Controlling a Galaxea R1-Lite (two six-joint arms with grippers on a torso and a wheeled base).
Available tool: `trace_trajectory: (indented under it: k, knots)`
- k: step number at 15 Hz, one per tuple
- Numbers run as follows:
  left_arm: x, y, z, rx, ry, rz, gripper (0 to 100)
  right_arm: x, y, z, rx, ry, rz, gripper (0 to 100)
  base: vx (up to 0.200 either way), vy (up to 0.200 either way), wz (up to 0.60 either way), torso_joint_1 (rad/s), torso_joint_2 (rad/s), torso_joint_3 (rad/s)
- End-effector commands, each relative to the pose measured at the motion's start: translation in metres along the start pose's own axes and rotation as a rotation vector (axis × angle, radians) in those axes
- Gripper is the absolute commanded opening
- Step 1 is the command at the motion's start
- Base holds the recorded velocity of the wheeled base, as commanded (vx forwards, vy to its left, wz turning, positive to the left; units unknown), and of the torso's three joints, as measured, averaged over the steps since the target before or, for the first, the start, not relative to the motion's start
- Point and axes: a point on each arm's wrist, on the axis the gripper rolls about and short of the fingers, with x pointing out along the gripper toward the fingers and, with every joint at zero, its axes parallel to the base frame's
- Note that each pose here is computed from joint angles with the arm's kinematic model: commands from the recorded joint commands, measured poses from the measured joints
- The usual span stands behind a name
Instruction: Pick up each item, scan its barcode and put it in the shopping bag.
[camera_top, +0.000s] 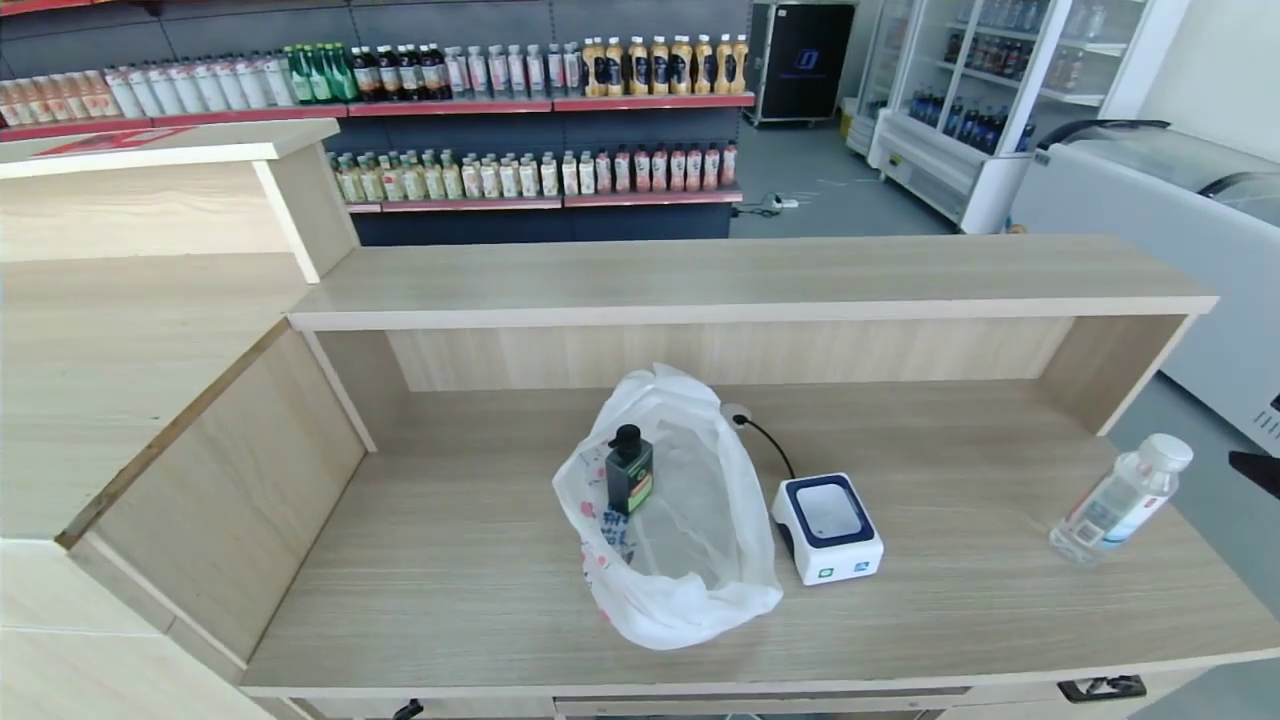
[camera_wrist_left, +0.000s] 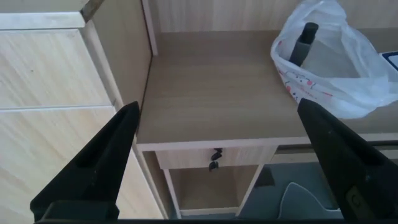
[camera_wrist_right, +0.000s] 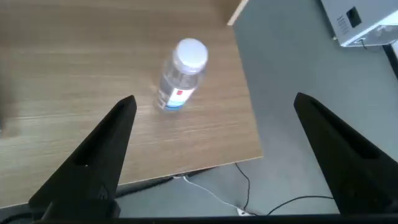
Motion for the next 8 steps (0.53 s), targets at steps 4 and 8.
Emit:
trace_trajectory:
  k: [4,8]
  knots:
    - [0.0,0.0,0.0,0.0,0.0,0.0,100,0.098,-0.047,-0.081,0.043,-0.082,0.203,100,0.0,0.0,0.0,0.0,0.0,0.0]
    - [0.0,0.0,0.0,0.0,0.0,0.0,100,0.115,-0.06,-0.124,0.062,-0.038,0.251,100,0.0,0.0,0.0,0.0,0.0,0.0]
